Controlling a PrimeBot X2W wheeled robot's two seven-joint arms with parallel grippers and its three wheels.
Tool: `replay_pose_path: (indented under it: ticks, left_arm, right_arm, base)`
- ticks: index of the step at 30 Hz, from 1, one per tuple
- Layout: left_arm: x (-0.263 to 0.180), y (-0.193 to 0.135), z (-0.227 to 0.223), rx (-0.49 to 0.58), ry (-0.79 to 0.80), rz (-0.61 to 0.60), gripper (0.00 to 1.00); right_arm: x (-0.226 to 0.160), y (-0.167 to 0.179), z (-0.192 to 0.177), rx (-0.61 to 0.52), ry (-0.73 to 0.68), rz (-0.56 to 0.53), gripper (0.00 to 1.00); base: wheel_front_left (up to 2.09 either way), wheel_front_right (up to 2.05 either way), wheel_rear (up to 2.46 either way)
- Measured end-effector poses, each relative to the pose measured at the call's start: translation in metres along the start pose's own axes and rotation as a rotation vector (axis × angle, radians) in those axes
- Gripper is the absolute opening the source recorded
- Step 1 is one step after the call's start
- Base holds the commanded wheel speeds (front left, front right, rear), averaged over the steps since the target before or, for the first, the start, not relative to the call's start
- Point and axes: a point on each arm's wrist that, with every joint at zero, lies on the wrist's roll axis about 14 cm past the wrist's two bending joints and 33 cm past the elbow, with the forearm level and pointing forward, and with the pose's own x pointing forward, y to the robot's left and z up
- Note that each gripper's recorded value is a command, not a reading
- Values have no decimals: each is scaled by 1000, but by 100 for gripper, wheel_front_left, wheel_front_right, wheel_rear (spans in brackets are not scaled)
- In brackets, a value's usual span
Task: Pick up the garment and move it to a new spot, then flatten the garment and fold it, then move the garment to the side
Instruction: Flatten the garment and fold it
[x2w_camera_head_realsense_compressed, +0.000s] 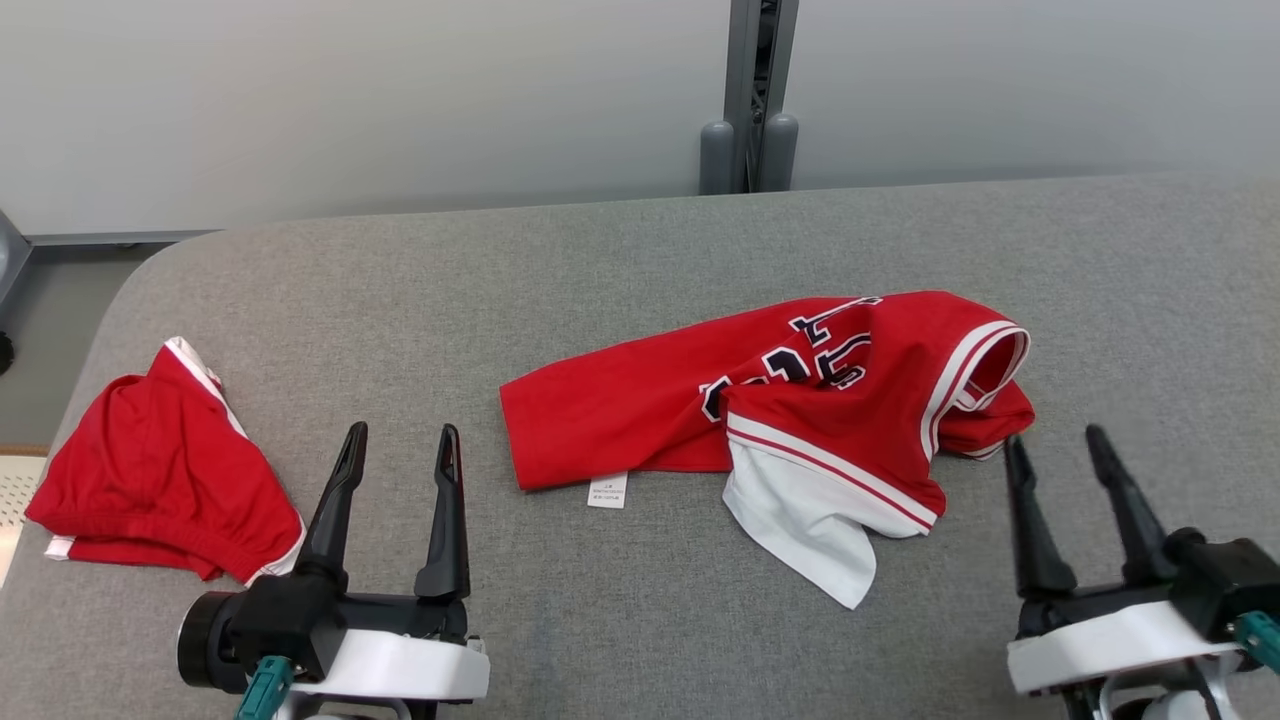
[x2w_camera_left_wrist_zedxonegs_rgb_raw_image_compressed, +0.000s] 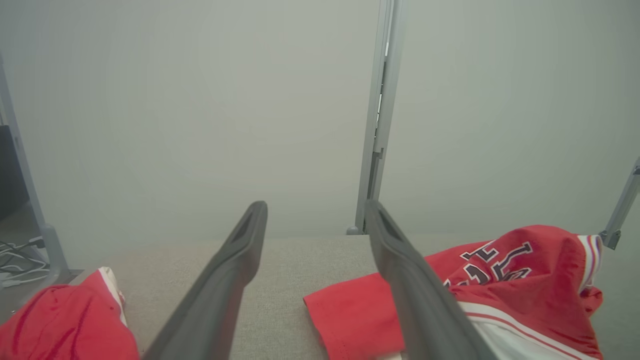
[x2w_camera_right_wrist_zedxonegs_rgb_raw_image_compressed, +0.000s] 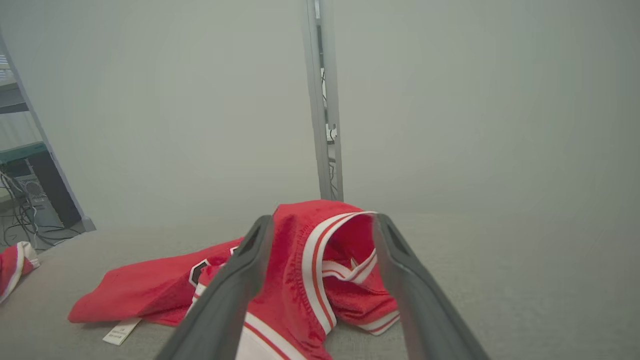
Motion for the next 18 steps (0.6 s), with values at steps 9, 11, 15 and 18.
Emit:
replay_pose_path:
  ticks: [9,11,15,18]
  left_arm:
    - [7,-7,-13,-14,35,-20,100]
    - [9,-7,-16,-15,41,-21,100]
    - [8,-2,-20,-19,55,-4,100]
    - [6,3,-22,-24,61,12,100]
  right_arm:
    - [-16,29,-87,71,359,72,100]
    - [-19,40,-102,90,427,101,100]
    - [-28,57,-127,145,535,140,100]
    - [-30,66,-137,171,578,158,100]
  base:
    - [0,0,0]
    - [0,0,0]
    - [0,0,0]
    - [0,0,0]
